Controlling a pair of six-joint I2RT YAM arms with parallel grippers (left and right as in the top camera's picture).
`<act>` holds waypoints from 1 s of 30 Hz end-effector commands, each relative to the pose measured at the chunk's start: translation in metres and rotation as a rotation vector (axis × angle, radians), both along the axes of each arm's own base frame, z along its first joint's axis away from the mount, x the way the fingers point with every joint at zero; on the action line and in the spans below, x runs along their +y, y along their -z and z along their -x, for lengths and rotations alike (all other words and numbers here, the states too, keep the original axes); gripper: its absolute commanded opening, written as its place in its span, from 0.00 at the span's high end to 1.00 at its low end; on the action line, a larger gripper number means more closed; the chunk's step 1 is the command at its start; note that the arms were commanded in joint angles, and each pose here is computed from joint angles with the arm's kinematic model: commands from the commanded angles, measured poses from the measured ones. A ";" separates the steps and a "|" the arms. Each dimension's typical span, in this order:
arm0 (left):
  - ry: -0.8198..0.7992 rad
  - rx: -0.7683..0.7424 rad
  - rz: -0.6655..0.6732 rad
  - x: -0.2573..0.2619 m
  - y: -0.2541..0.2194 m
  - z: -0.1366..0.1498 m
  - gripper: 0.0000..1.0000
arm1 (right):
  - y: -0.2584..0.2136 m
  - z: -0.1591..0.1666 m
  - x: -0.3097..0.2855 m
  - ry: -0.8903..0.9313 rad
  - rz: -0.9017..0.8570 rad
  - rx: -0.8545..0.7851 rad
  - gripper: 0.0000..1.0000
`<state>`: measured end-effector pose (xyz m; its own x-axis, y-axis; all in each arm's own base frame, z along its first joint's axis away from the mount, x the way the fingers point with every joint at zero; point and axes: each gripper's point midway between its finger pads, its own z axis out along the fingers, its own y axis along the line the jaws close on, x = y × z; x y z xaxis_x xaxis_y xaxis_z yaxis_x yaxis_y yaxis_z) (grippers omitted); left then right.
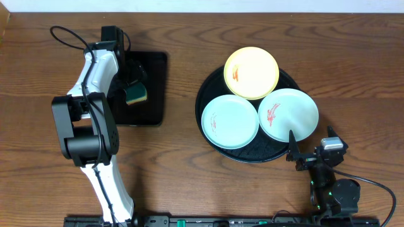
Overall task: Clean dirty plates on tray and stack at the side
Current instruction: 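Reach the left gripper into the black tray and grasp the green sponge, then lift the sponge with the left gripper and hold it above the tray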
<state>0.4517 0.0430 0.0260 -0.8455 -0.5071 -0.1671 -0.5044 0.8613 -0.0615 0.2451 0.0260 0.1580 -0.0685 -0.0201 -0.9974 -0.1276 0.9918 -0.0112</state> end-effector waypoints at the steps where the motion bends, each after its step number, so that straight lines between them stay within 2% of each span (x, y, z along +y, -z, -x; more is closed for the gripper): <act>1: -0.008 0.023 0.047 -0.008 0.008 0.005 0.06 | 0.000 0.000 -0.001 0.005 0.015 -0.002 0.01; 8: -0.008 0.049 0.053 -0.010 0.012 0.012 0.08 | 0.000 0.000 -0.001 0.005 0.015 -0.002 0.01; 15: -0.008 0.014 -0.018 0.003 0.018 0.005 0.08 | 0.000 0.000 -0.001 0.005 0.015 -0.002 0.01; 16: -0.007 0.009 -0.019 0.003 0.018 0.004 0.15 | 0.000 0.000 -0.001 0.005 0.015 -0.002 0.01; 18: -0.004 0.000 -0.020 0.003 0.018 0.002 0.20 | 0.000 0.000 -0.001 0.005 0.015 -0.002 0.01; 30: 0.026 -0.015 -0.027 0.003 0.032 0.004 0.21 | 0.000 0.000 -0.001 0.005 0.015 -0.002 0.01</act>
